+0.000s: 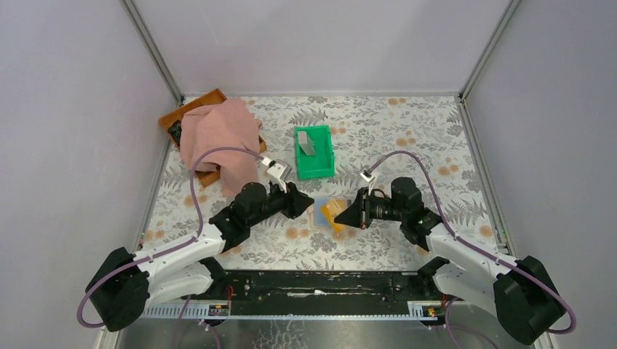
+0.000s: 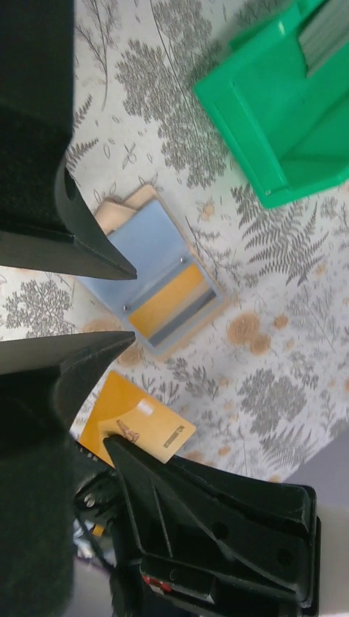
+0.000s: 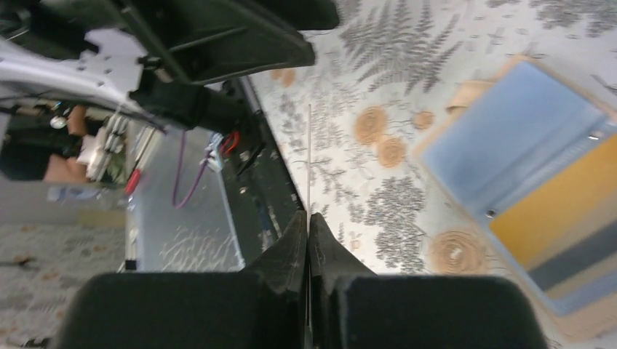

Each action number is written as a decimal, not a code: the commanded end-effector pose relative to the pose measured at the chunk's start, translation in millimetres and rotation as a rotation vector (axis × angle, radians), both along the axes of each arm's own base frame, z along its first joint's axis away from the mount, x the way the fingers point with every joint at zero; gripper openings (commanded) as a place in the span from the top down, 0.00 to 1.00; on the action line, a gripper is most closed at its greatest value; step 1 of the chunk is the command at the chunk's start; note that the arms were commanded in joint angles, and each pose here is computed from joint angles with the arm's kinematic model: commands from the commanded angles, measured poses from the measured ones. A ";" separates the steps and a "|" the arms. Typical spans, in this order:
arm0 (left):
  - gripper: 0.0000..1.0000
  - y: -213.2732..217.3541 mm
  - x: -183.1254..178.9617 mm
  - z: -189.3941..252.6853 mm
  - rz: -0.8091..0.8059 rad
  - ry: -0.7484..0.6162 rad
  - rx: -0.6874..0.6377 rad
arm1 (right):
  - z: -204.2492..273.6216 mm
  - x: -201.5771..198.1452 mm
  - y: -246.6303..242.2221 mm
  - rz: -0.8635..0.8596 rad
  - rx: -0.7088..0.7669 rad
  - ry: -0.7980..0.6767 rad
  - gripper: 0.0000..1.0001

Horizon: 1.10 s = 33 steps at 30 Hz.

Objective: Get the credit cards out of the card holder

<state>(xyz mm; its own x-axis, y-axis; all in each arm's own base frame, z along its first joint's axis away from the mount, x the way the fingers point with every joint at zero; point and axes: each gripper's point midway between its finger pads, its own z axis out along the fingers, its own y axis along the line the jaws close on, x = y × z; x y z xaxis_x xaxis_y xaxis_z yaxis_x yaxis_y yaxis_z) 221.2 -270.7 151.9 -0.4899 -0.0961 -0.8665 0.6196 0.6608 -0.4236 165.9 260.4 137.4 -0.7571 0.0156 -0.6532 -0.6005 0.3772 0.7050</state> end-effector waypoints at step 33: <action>0.57 -24.6 -60.9 83.6 -0.472 -0.111 -0.311 | 47.9 -48.0 13.7 0.304 0.205 -0.065 1.00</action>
